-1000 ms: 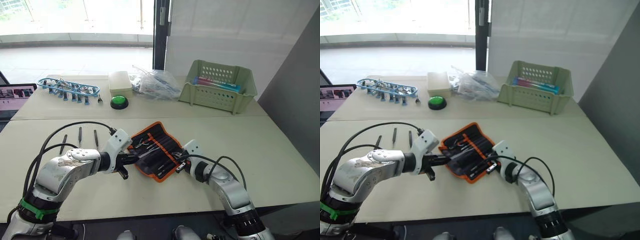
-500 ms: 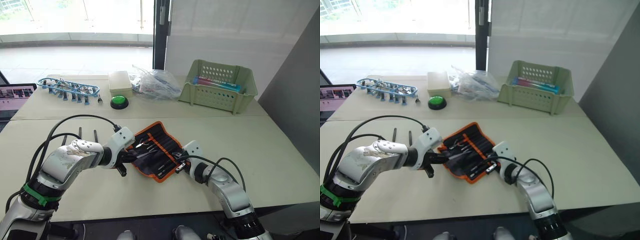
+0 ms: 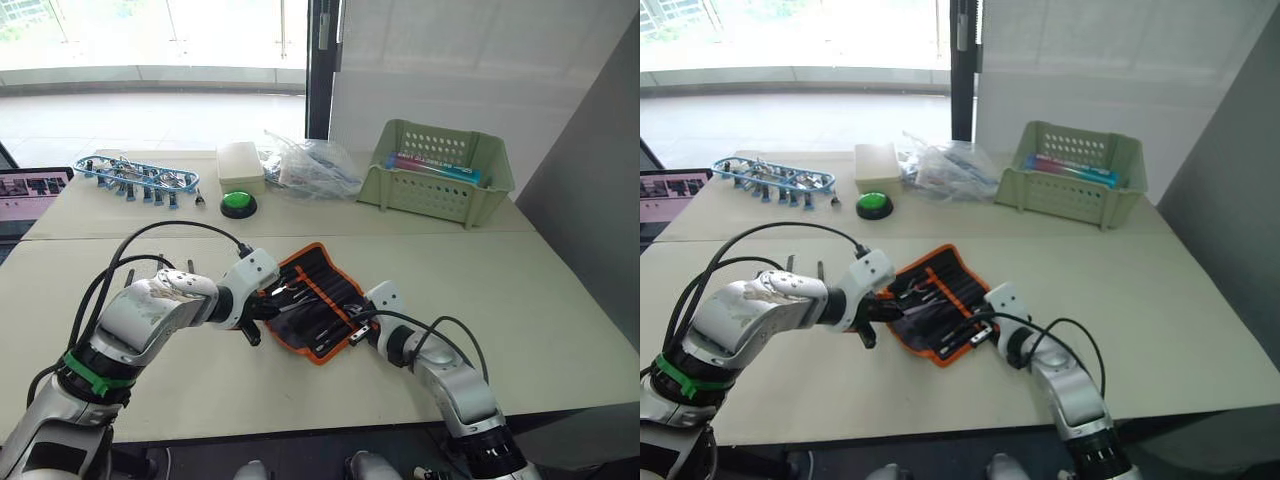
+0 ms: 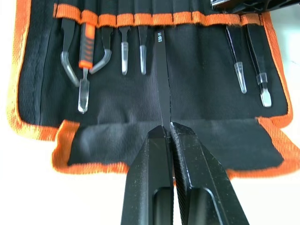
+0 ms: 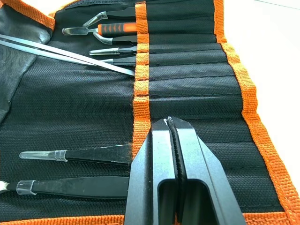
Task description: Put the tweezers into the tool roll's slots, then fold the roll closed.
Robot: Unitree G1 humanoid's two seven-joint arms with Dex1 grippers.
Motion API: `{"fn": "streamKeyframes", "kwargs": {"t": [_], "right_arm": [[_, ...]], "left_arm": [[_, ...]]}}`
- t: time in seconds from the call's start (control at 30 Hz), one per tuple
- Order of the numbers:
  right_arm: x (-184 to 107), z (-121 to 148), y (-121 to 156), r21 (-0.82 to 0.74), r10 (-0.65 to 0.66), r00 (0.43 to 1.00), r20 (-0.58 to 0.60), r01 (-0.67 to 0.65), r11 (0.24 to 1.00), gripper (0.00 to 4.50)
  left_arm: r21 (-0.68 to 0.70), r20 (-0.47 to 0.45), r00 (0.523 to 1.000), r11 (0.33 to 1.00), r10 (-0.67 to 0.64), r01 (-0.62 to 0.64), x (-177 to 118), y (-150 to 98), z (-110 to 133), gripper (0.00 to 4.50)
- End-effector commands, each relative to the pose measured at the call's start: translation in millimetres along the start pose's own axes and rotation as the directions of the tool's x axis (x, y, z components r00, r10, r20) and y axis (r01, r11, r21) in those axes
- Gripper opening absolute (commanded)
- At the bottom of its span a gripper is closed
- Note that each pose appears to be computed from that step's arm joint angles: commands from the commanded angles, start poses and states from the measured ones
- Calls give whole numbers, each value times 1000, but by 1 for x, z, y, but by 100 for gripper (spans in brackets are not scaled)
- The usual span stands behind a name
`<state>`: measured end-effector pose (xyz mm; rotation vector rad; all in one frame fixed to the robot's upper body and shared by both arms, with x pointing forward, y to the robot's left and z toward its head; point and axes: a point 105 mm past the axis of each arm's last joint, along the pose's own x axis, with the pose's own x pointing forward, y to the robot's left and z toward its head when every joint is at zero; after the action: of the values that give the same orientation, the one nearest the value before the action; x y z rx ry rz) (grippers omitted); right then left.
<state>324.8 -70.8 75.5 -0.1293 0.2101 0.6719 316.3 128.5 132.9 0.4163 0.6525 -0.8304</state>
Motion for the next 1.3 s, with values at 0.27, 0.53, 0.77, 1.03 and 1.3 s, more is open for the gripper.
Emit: {"fn": "streamKeyframes", "kwargs": {"t": [0.27, 0.53, 0.77, 1.03, 1.3], "right_arm": [[-3, -26, 3, 40, -2, 995, -101, 6, 999, 0], [-3, -26, 4, 37, 6, 994, -110, -2, 999, 0], [-5, -27, 5, 36, 11, 993, -119, -7, 999, 0], [-6, -28, 3, 38, -1, 992, -126, 5, 999, 0], [-8, -30, 0, 39, 4, 991, -132, 1, 999, 0]], "left_arm": [[37, 31, 999, 999, 5, -6, 26, 1, 17, 1], [75, 115, 993, 997, -11, 3, 58, 0, 26, 1], [75, 131, 991, 997, -8, -2, 73, 5, 26, 1], [57, 212, 977, 998, -24, 12, 50, 3, 39, 130], [-25, 330, 943, 999, 33, -26, -23, 7, 35, 391]]}}
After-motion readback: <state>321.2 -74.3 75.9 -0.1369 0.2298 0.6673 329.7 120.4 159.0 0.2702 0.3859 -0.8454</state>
